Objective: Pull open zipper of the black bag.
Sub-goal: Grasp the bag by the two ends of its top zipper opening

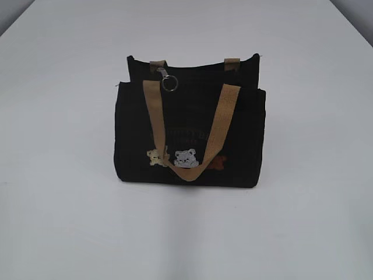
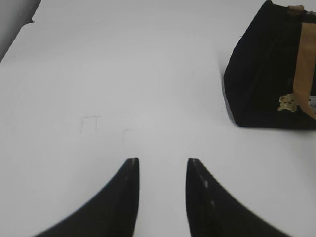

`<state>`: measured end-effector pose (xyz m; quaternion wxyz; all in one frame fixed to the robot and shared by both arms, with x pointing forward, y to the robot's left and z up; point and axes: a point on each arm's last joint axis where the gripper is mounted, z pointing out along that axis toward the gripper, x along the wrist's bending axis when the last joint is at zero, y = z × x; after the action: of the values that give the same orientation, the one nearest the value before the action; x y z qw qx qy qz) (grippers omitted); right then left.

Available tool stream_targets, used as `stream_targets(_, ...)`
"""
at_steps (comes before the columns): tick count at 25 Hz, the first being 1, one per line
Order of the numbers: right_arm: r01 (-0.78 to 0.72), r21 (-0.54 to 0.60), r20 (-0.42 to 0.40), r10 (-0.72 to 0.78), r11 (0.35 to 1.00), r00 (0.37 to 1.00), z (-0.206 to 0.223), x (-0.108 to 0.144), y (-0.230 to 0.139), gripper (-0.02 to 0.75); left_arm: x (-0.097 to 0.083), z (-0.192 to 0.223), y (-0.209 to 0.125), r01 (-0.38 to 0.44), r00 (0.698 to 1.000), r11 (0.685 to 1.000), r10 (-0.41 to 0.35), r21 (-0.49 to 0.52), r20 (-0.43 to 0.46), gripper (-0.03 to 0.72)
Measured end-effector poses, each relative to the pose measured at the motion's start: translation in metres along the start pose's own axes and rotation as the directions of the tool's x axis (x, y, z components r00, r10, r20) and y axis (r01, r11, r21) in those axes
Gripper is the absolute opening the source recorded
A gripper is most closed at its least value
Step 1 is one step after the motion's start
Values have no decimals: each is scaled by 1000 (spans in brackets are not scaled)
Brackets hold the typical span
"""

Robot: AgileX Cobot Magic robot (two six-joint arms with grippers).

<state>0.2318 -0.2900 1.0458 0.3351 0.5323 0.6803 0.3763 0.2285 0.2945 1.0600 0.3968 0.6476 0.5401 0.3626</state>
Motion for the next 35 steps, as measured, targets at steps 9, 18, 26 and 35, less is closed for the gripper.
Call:
stream_targets(9, 0, 0, 0, 0, 1000, 1000, 0, 0, 0, 337, -8, 18, 26, 9, 993, 999, -5, -31, 122, 243)
stream_targets(18, 0, 0, 0, 0, 1000, 1000, 0, 0, 0, 337, -20, 188, 84, -164, 871, 982, 187, -91, 454, 390)
stream_targets(26, 0, 0, 0, 0, 1000, 1000, 0, 0, 0, 337, -46, 288, 63, -337, 714, 937, 315, -88, 625, 435)
stream_targets(35, 11, -3, -17, -11, 1000, 1000, 0, 2, 0, 337, -71, 338, 52, -416, 675, 905, 370, -85, 638, 435)
